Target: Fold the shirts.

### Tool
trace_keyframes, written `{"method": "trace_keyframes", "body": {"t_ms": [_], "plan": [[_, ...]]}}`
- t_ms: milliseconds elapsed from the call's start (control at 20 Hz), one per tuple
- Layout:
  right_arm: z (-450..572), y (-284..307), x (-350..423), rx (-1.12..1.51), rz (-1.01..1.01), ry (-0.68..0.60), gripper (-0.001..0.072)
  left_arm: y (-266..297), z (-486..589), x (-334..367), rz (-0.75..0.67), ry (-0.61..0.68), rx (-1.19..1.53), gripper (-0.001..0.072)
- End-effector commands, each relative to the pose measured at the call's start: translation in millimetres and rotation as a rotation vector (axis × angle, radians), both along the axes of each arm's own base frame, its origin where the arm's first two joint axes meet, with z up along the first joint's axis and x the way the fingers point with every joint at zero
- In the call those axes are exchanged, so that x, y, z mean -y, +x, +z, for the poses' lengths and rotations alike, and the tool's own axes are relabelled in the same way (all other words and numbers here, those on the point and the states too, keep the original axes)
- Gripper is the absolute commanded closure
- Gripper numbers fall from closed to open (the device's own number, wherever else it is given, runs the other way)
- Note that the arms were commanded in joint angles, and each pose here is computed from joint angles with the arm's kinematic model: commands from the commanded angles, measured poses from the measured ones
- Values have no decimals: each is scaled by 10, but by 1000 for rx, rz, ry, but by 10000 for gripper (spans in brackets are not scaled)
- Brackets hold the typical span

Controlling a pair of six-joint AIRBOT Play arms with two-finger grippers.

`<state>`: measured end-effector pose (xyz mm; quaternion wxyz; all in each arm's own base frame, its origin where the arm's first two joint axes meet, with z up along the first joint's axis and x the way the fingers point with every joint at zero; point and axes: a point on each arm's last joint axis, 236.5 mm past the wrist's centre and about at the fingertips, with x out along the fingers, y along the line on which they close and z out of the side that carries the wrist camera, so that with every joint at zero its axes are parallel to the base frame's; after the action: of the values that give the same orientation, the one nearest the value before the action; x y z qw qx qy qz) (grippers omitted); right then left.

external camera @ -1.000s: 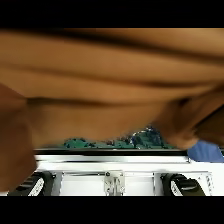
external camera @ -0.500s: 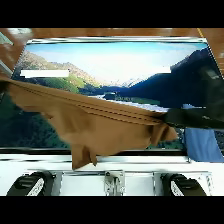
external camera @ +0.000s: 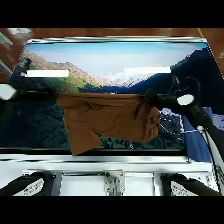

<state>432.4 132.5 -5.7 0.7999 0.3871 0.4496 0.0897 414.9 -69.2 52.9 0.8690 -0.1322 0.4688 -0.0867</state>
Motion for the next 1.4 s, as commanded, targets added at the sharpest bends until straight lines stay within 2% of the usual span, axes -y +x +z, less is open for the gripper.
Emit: {"method": "trace_keyframes", "body": {"t_ms": [0,50,100,150,200,250,300,400,500,650,700,750,900,1000,1250,1300,1350], "plan": [[-412,152,-12,-36,-59,21,336,142,-858,374,101,-250,-229,673],[-391,151,6,-21,-41,8,239,141,-992,454,121,-302,-275,672],[-316,141,41,-5,-25,6,238,138,-1062,486,131,-330,-306,630],[-184,130,118,18,-15,10,238,115,-1071,461,123,-337,-335,446],[-19,101,225,44,-5,13,230,98,-1028,375,110,-329,-349,218],[127,41,371,62,6,-1,85,67,-964,211,103,-309,-370,42],[246,-72,571,71,28,-42,23,2,-907,13,95,-279,-404,29],[301,-468,1006,8,82,-148,23,-214,-830,-424,103,-225,-495,33],[155,-1044,1375,-177,129,-226,23,-470,-839,-696,107,-220,-572,42],[-58,-1696,1537,-390,207,-213,23,-760,-1058,-708,89,-243,-656,51],[-96,-1765,1506,-410,210,-186,24,-833,-1165,-647,86,-253,-676,144],[-137,-1800,1474,-421,212,-172,23,-884,-1248,-569,70,-266,-681,175],[-165,-1705,1406,-390,175,-132,24,-1037,-1485,-370,33,-279,-695,170],[-148,-1620,1414,-366,141,-124,24,-1091,-1606,-304,40,-288,-712,76],[-156,-1564,1458,-372,85,-119,24,-986,-1711,-57,31,-405,-712,78],[-155,-1565,1457,-374,83,-117,23,-960,-1755,-34,37,-406,-709,88],[-156,-1566,1457,-377,78,-115,23,-928,-1779,3,41,-411,-702,136]]}}
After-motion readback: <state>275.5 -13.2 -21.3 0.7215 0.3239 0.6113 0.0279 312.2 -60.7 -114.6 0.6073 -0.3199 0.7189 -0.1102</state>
